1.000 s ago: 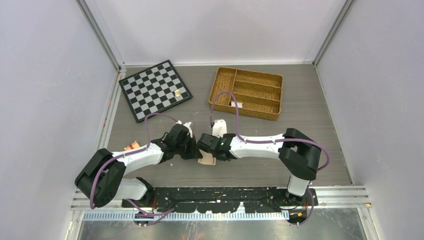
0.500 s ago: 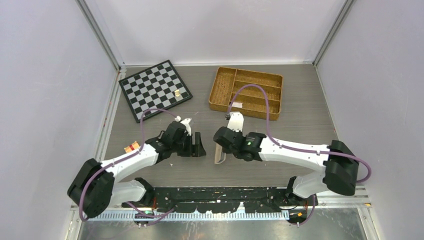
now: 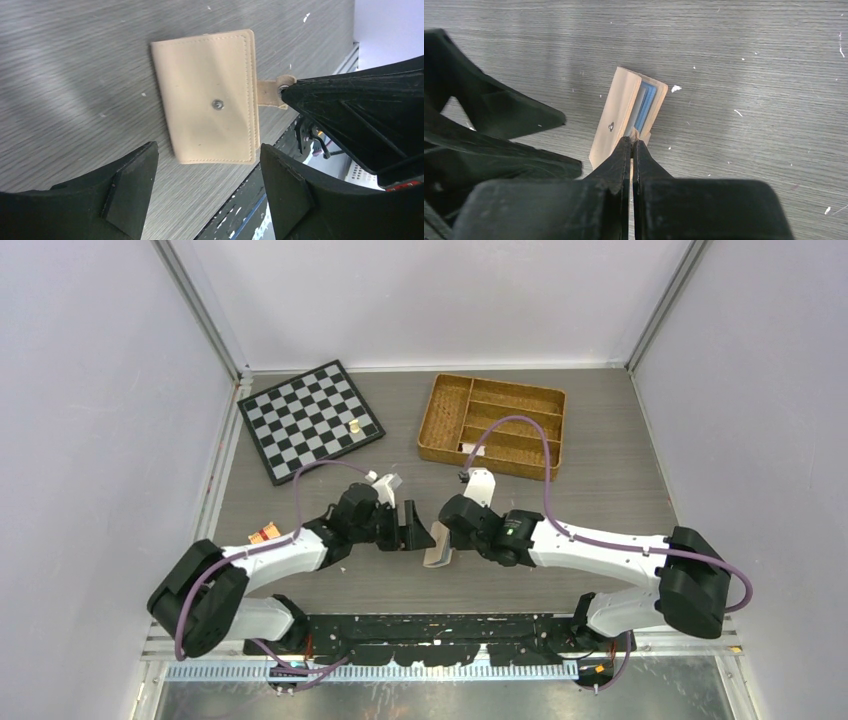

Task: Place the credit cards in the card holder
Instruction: Open the card holder at the center of the board.

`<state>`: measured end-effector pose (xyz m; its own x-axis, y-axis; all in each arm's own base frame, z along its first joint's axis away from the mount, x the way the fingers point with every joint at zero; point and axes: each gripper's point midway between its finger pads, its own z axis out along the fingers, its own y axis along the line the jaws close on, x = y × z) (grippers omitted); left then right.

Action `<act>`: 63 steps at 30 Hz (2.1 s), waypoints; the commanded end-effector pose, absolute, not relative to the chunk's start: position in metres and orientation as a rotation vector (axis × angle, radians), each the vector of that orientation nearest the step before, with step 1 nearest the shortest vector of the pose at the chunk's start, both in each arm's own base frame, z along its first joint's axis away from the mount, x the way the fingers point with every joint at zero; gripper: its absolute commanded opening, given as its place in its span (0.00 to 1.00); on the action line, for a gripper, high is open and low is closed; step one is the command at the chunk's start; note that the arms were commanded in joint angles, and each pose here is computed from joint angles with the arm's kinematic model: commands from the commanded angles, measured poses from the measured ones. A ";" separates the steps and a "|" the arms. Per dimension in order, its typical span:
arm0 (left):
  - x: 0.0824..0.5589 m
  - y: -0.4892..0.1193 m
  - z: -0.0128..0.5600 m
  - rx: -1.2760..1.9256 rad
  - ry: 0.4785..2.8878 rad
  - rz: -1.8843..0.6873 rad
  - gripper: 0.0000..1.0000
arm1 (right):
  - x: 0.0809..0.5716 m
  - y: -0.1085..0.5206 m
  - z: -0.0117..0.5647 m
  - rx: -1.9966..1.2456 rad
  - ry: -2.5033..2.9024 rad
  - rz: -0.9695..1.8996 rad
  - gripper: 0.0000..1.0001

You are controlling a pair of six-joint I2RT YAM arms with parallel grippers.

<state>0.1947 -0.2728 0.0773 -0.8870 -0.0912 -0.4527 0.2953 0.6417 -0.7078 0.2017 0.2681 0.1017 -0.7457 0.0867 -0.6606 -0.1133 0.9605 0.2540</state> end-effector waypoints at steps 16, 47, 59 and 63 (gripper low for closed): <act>0.197 -0.308 0.076 0.266 2.382 -1.095 0.76 | 0.209 0.273 0.138 0.080 2.275 0.511 0.01; 0.194 -0.299 0.088 0.235 2.339 -1.086 0.34 | 0.208 0.246 0.097 0.133 2.341 0.345 0.01; 0.192 -0.300 0.081 0.243 2.353 -1.097 0.18 | 0.207 0.245 0.091 0.138 2.354 0.332 0.01; 0.190 -0.304 0.084 0.246 2.338 -1.134 0.10 | 0.206 0.243 0.083 0.140 2.369 0.307 0.01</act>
